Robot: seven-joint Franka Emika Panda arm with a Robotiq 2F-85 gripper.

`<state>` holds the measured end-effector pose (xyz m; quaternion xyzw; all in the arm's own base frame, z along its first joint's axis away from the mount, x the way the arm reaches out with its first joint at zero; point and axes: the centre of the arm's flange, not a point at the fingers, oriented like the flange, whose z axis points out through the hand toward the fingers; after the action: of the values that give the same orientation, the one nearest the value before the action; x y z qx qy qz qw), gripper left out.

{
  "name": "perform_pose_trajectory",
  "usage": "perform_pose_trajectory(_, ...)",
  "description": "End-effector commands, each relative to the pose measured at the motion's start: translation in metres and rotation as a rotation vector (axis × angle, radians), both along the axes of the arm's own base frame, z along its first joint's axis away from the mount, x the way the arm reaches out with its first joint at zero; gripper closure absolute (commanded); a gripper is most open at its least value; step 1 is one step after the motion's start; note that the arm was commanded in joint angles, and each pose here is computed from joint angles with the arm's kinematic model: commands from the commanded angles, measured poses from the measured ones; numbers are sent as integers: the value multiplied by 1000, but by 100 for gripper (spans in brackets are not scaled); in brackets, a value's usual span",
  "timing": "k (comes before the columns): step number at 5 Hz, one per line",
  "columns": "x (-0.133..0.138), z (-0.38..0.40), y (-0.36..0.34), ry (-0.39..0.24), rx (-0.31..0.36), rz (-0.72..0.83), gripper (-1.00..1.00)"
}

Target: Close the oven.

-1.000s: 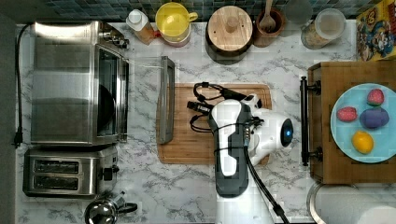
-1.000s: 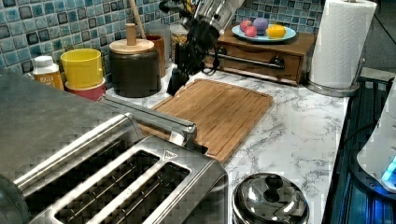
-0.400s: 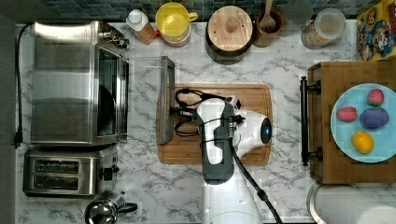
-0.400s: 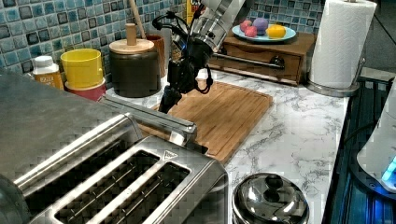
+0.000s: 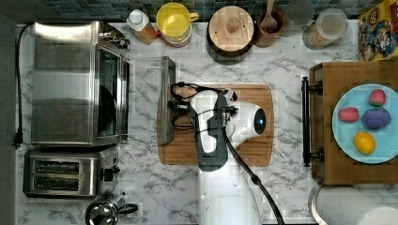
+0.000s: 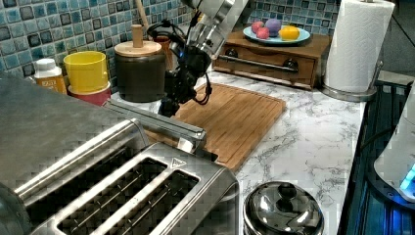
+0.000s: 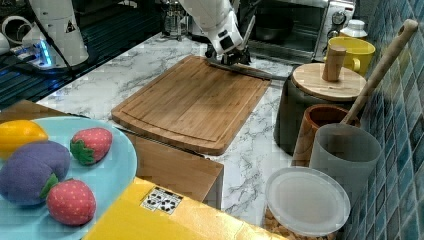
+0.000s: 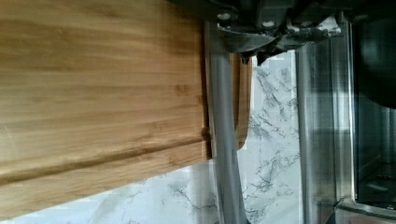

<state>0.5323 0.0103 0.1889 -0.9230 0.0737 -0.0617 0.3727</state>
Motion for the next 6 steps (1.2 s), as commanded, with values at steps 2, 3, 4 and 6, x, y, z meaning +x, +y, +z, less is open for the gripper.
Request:
perform_pose_trajectory(2,39,79,53,-74,96,66,100)
perform_pose_trajectory(3,36,96,76,-73,123,107,100)
perform_pose_trajectory(4,26,121,110,-128,123,172,100)
perform_pose_trajectory(6,11,169,188,-190,25,290,100)
